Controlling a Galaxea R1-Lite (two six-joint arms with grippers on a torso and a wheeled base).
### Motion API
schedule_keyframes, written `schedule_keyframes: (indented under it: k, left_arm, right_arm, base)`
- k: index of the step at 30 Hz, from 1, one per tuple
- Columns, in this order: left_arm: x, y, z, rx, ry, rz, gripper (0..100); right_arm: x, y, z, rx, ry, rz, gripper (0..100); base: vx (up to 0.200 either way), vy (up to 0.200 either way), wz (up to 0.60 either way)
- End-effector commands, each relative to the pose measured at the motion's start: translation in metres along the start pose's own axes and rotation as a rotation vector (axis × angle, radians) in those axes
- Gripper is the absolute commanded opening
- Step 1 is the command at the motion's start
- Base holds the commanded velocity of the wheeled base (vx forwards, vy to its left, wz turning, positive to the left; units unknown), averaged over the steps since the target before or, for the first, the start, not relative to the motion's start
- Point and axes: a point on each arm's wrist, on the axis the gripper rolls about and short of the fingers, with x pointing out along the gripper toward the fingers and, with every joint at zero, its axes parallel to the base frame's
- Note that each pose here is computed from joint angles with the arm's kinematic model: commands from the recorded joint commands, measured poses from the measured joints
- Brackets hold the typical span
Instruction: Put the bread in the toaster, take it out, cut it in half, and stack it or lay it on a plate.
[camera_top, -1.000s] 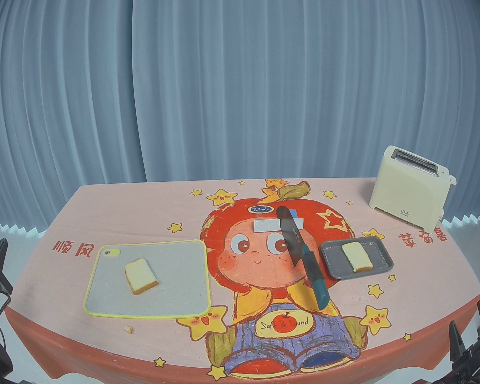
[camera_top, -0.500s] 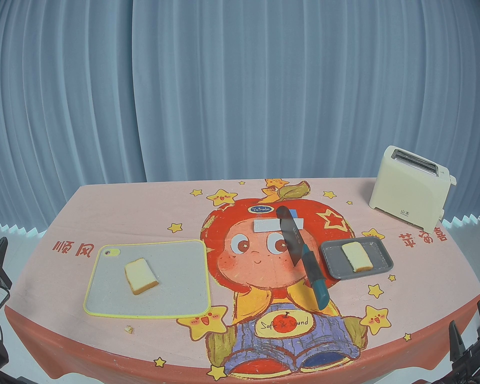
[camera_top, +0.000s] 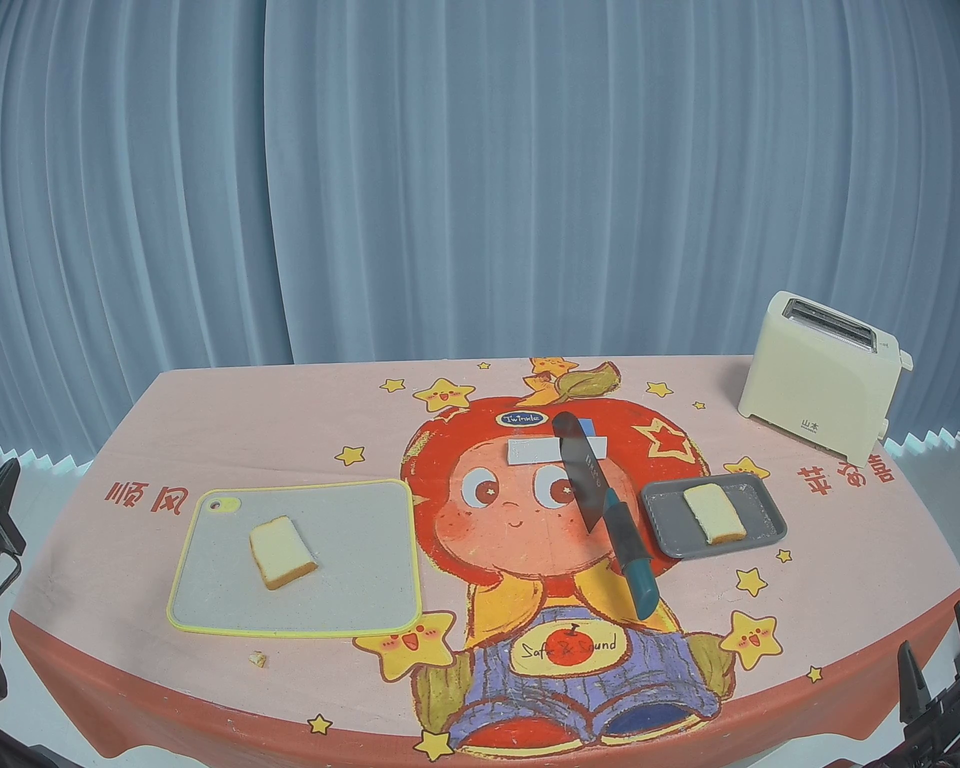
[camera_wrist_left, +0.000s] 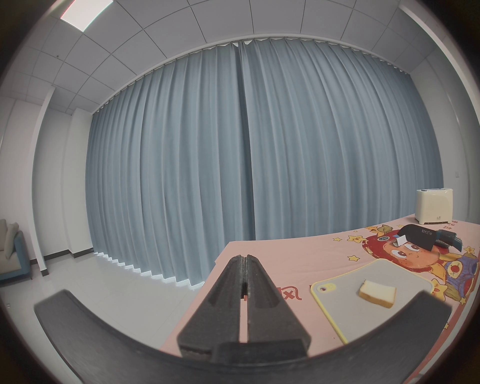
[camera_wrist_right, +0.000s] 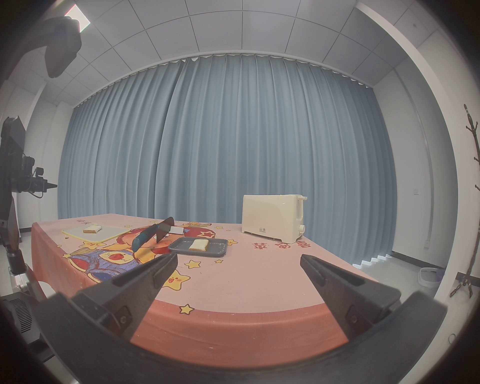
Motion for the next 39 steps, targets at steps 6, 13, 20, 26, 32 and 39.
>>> schedule_keyframes:
  k: [6,13,20,26,32,39]
  left_arm:
    - [0.024,0.005,-0.006,-0.029,0.027,-0.023,0]
    - [0.034,0.009,-0.003,-0.051,0.057,-0.019,0]
    - [0.042,0.002,-0.003,-0.068,0.082,-0.045,0]
    - [0.048,-0.017,-0.008,-0.104,0.133,-0.146,0]
    - [0.055,-0.05,-0.007,-0.122,0.2,-0.237,0]
    - [0.069,-0.085,0.001,-0.097,0.231,-0.295,0]
  right_arm:
    - [0.0,0.0,-0.005,0.0,0.0,0.0,100]
    - [0.0,0.0,-0.005,0.0,0.0,0.0,100]
    - [0.0,0.0,-0.005,0.0,0.0,0.0,100]
    - [0.0,0.0,-0.005,0.0,0.0,0.0,100]
    - [0.0,0.0,-0.005,0.0,0.0,0.0,100]
    - [0.0,0.0,-0.005,0.0,0.0,0.0,100]
  base:
    - [0.0,0.0,0.0]
    - [0.0,0.0,0.0]
    - [0.0,0.0,0.0]
    - [0.0,0.0,0.0]
    - [0.0,0.0,0.0]
    - [0.0,0.0,0.0]
